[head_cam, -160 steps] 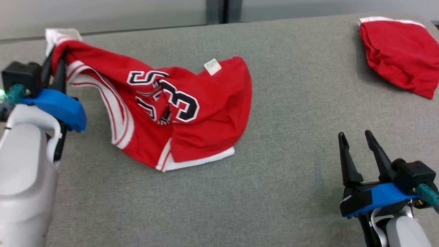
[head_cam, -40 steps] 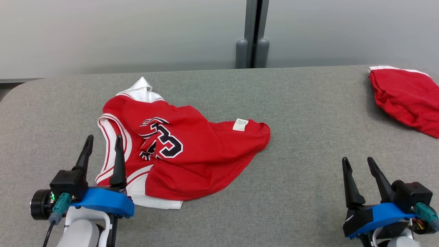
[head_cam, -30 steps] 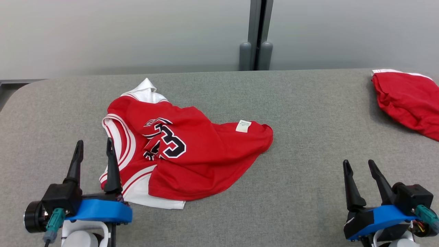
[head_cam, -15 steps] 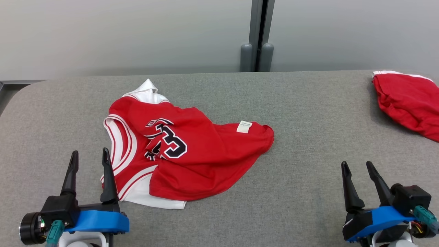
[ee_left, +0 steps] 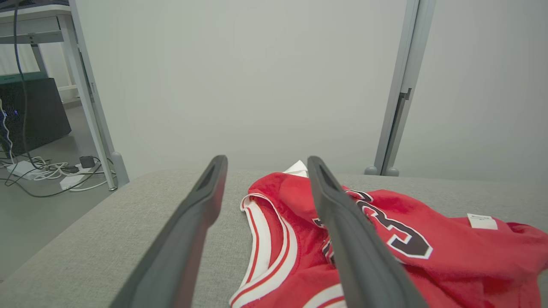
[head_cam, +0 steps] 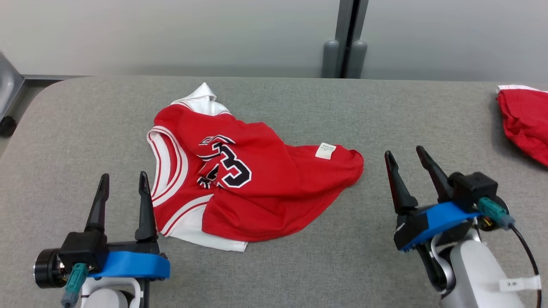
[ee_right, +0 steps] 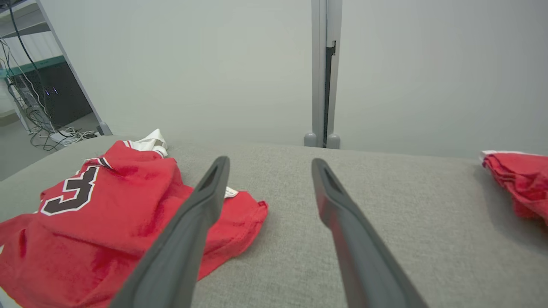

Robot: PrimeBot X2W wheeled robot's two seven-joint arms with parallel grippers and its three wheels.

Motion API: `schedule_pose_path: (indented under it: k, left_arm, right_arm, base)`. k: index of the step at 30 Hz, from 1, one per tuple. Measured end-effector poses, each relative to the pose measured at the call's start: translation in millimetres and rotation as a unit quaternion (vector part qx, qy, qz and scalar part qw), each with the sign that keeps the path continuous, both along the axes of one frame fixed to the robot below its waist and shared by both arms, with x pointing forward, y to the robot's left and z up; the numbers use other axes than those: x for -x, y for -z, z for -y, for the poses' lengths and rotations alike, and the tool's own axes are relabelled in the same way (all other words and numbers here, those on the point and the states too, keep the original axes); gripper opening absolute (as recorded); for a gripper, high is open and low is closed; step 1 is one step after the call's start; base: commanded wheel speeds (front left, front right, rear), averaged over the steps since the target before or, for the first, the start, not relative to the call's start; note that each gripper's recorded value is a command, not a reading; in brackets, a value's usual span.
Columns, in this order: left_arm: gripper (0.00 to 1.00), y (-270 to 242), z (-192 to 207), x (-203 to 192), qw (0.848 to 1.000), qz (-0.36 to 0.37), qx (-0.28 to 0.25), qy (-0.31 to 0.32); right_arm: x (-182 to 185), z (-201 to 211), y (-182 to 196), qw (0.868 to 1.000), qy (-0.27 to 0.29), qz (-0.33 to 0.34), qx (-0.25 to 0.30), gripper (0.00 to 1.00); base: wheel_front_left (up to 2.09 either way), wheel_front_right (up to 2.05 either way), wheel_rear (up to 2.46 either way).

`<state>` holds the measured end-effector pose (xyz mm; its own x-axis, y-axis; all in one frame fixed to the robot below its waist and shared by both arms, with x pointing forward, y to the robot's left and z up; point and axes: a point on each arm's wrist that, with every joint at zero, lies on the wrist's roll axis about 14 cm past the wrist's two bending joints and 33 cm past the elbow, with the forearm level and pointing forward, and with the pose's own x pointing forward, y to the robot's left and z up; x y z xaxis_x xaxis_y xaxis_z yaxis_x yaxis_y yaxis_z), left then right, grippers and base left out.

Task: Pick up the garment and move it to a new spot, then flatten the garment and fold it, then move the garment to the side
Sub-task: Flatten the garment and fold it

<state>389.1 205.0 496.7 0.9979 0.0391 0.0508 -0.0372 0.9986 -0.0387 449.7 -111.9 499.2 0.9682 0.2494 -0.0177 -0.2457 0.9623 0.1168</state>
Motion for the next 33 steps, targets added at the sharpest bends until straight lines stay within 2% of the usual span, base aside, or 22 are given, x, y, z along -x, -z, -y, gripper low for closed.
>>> schedule_pose_path:
  k: [5, 9, 18, 27, 28, 30, 33]
  left_arm:
    - [1.00, 3.1, -9.0, -0.1, 1.000, -0.005, 0.002, -0.015]
    - [1.00, 6.6, -15.0, 1.1, 1.000, -0.010, 0.002, -0.026]
    - [1.00, 15.5, -25.4, 3.2, 0.999, -0.025, 0.000, -0.043]
    - [1.00, 16.7, -25.1, -3.2, 0.999, -0.027, -0.002, -0.041]
    - [1.00, 16.1, -24.6, -4.2, 0.999, -0.026, -0.001, -0.040]
    - [1.00, 17.0, -23.1, -4.5, 0.999, -0.027, 0.002, -0.039]
    - [1.00, 17.3, -21.3, -4.4, 0.999, -0.027, 0.002, -0.037]
  right_arm:
    - [-32.8, -29.0, 4.2, 0.999, -0.039, -0.012, 0.011, 1.00]
    - [-43.3, -34.7, 32.1, 0.997, -0.047, -0.052, 0.020, 1.00]
    - [-39.7, -39.3, 94.7, 0.989, -0.049, -0.135, 0.019, 1.00]
    - [-42.9, -53.3, 115.2, 0.985, -0.058, -0.163, 0.005, 1.00]
    - [-43.2, -57.4, 115.2, 0.984, -0.061, -0.165, -0.003, 0.44]
    - [-44.8, -64.4, 111.5, 0.985, -0.065, -0.158, -0.015, 0.00]
    - [-46.0, -69.0, 103.9, 0.987, -0.070, -0.144, -0.021, 0.00]
  base:
    - [0.00, 0.00, 0.00]
    - [0.00, 0.00, 0.00]
    - [0.00, 0.00, 0.00]
    - [0.00, 0.00, 0.00]
    - [0.00, 0.00, 0.00]
    - [0.00, 0.00, 0.00]
    - [0.00, 0.00, 0.00]
